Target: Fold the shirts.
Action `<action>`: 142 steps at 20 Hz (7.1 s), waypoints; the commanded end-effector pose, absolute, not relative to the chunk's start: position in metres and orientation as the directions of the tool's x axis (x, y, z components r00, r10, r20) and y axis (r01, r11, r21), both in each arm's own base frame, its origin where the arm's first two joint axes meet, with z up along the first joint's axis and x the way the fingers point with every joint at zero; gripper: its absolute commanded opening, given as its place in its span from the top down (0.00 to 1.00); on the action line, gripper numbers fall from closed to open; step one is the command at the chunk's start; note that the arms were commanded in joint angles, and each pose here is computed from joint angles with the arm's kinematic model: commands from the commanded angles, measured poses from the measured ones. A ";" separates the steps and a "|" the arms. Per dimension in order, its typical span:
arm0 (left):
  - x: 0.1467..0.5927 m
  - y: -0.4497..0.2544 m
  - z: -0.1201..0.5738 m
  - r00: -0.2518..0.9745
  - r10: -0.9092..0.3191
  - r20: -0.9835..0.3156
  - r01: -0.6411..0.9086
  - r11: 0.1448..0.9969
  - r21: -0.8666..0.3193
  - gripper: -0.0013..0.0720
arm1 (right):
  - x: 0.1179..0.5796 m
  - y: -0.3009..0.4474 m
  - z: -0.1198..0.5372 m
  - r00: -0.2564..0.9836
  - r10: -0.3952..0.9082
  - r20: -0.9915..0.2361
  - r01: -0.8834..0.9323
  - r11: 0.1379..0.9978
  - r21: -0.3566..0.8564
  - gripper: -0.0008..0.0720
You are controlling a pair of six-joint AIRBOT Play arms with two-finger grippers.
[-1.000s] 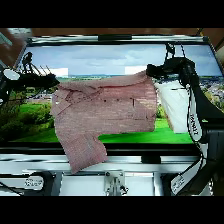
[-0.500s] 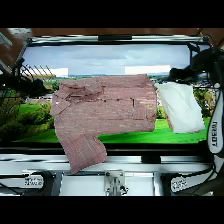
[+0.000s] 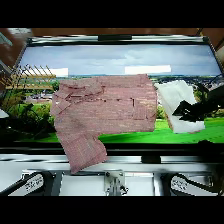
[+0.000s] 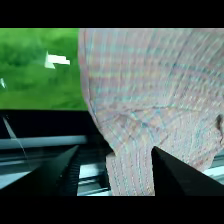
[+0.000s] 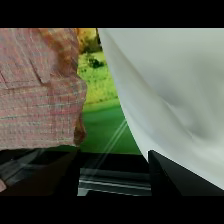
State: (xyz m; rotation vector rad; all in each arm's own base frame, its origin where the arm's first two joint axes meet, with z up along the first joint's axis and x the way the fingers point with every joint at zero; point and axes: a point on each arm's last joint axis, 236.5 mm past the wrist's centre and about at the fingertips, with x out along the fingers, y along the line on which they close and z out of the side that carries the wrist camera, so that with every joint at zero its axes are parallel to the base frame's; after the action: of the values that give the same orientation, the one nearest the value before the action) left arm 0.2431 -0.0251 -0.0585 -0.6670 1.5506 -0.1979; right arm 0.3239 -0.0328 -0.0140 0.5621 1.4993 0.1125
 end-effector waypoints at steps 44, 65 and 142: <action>0.289 -0.033 -0.083 0.155 -0.520 -0.840 -0.289 0.789 -0.542 0.95 | 0.373 0.056 -0.092 0.263 0.372 -0.890 0.164 0.892 0.421 0.92; 0.287 -0.037 -0.081 0.147 -0.533 -0.833 -0.288 0.782 -0.552 0.94 | 0.275 0.072 -0.096 0.114 0.583 -0.805 0.246 0.768 0.591 0.30; 0.187 -0.047 0.358 0.818 -0.190 -0.544 0.194 0.980 -0.051 0.95 | 0.217 0.068 0.304 0.585 0.352 -0.731 -0.286 0.933 0.221 0.92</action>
State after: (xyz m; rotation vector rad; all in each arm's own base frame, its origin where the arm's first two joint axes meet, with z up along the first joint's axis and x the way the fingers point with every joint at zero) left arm 0.1659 -0.0576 0.4260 0.0422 0.3294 -0.1722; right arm 0.2079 0.0692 0.3579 0.0356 0.6109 0.3293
